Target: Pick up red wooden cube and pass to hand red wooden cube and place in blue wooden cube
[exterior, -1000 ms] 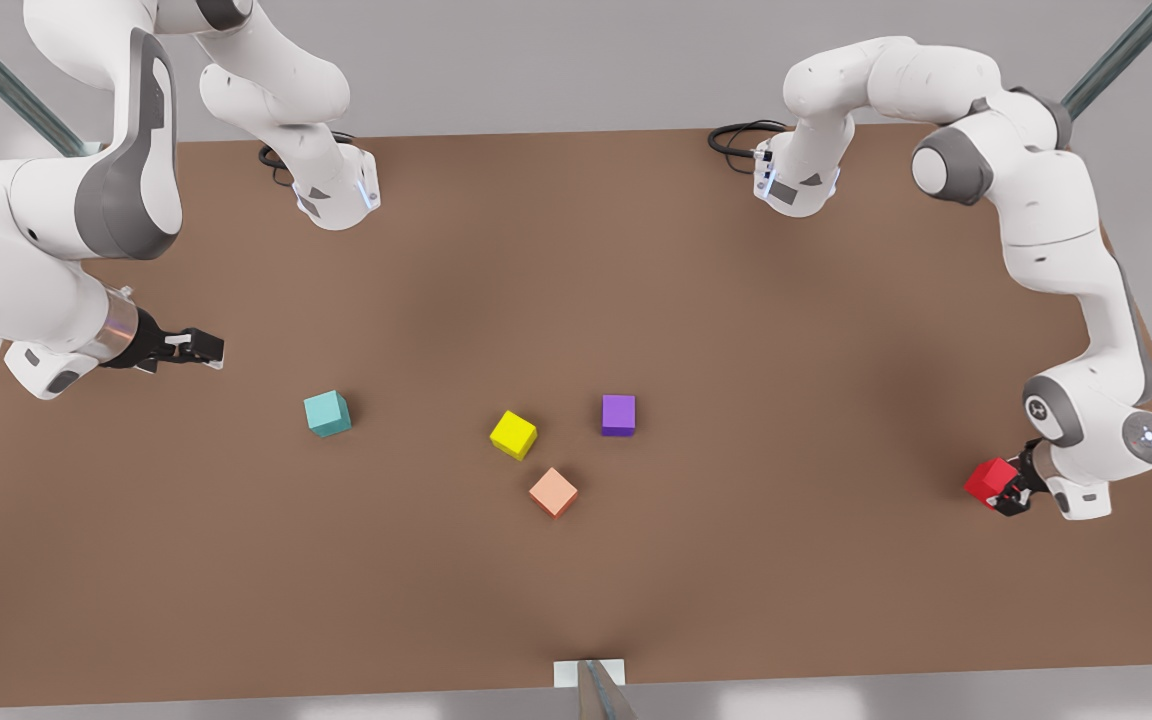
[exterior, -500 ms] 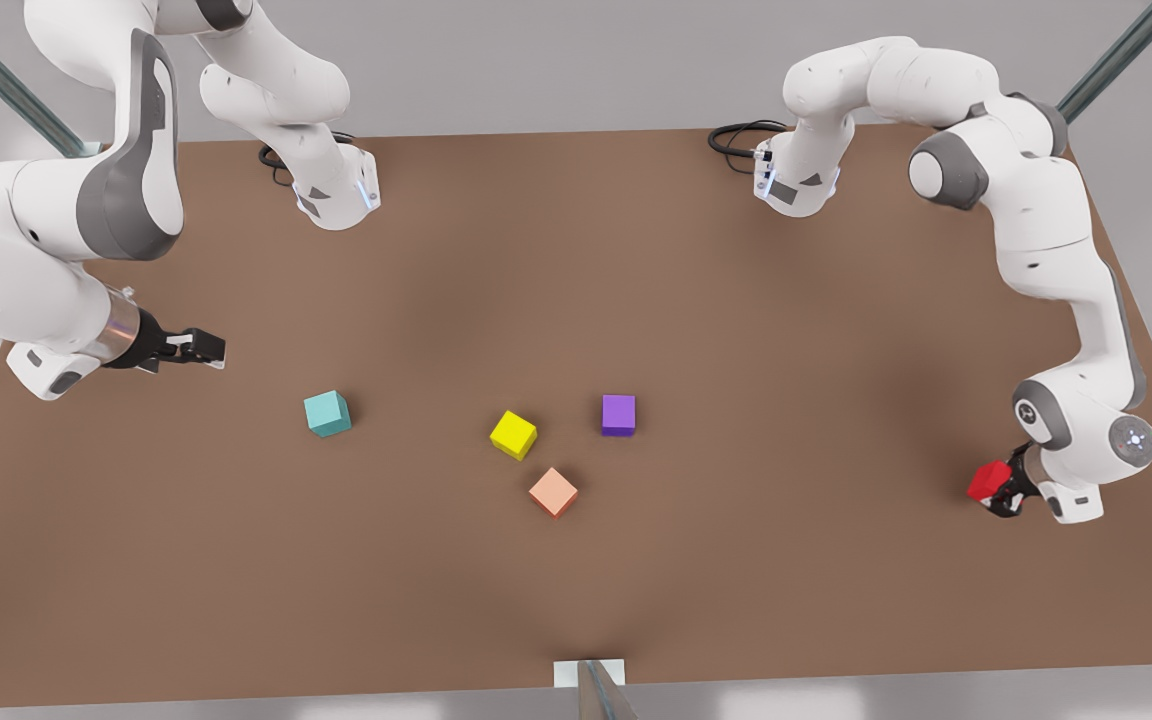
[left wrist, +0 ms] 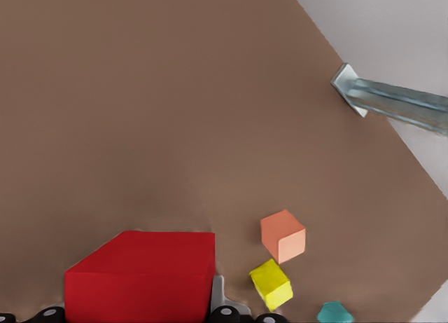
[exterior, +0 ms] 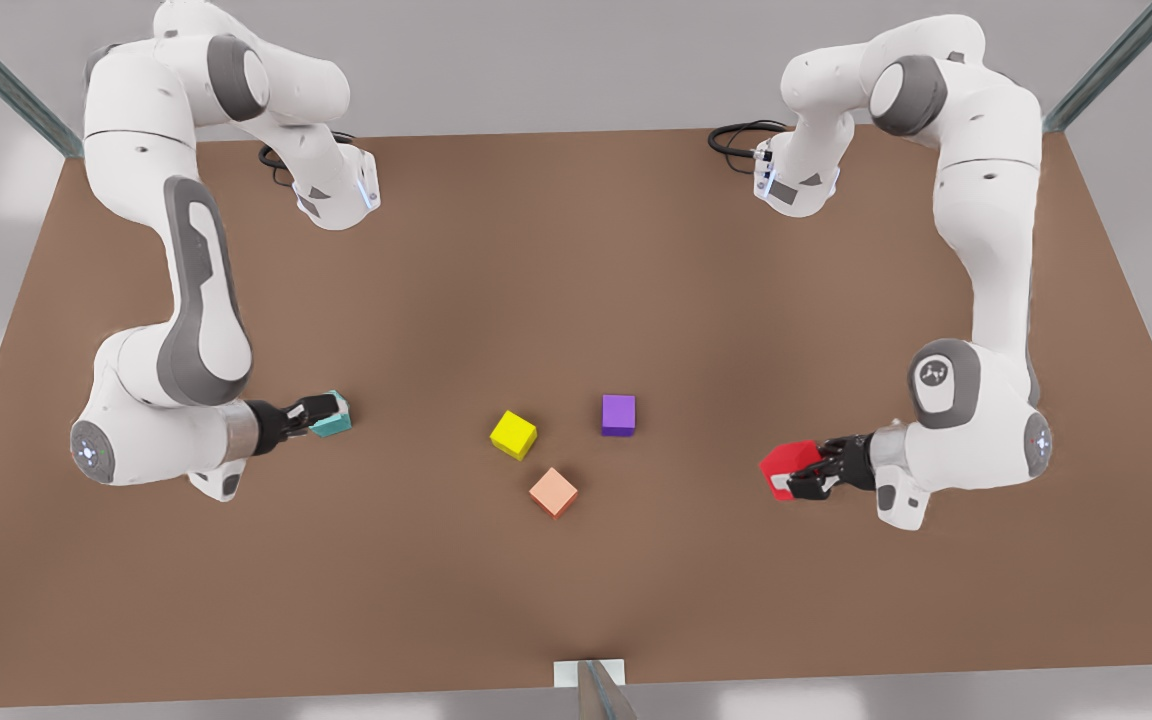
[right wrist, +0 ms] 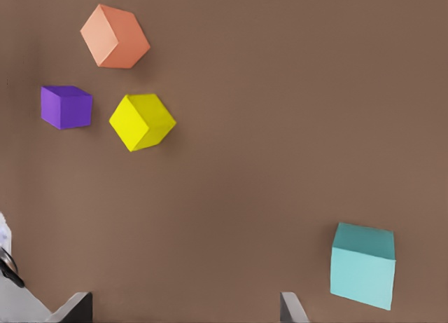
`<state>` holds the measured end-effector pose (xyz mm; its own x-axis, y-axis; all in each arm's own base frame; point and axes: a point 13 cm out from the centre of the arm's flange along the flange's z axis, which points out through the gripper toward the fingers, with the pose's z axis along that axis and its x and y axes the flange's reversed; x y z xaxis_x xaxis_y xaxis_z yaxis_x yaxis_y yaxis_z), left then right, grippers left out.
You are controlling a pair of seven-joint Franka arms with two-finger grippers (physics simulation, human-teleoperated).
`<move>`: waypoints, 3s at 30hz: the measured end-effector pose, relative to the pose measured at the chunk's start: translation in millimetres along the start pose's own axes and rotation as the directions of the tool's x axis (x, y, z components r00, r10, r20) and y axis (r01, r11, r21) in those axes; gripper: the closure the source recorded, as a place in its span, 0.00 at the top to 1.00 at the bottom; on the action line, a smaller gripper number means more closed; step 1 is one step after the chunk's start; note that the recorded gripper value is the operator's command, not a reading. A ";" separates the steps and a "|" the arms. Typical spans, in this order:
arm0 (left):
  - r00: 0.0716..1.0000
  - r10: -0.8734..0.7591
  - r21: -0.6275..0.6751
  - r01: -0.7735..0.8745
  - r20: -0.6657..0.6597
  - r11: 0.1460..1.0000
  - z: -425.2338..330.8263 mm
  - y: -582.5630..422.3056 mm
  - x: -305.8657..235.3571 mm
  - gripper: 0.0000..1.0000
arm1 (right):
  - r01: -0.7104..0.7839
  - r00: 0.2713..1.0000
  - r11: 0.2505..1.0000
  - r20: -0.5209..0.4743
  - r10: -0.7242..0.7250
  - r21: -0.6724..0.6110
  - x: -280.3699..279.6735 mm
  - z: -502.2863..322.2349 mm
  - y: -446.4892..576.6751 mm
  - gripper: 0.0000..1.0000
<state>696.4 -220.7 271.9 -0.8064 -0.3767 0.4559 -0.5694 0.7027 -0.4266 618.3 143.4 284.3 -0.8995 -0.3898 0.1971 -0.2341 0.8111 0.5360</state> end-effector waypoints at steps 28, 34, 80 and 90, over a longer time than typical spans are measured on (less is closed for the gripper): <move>0.829 0.558 0.629 -0.415 -0.037 0.657 200.7 -199.1 131.5 0.59 | 0.897 0.207 0.426 0.740 -0.640 0.118 -138.8 82.8 158.0 1.00; 0.814 0.576 0.634 -0.487 0.079 0.601 207.5 -215.0 127.6 0.60 | 0.905 0.113 0.376 0.738 -0.665 0.200 -146.3 104.9 180.7 1.00; 0.742 0.616 0.616 -0.622 0.266 0.483 227.0 -240.0 137.0 0.60 | 0.882 -0.157 0.224 0.705 -0.691 0.416 -190.4 125.9 221.9 1.00; 0.740 0.614 0.615 -0.626 0.275 0.480 225.5 -241.0 135.8 0.64 | 0.885 -0.156 0.219 0.704 -0.693 0.411 -189.4 127.0 224.6 0.50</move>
<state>688.0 -577.3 260.5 -0.9902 -0.0131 -0.1392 0.1337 0.2020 -0.9702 689.3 454.8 263.1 0.0427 -0.1942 -0.9800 -0.9989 0.0114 -0.0458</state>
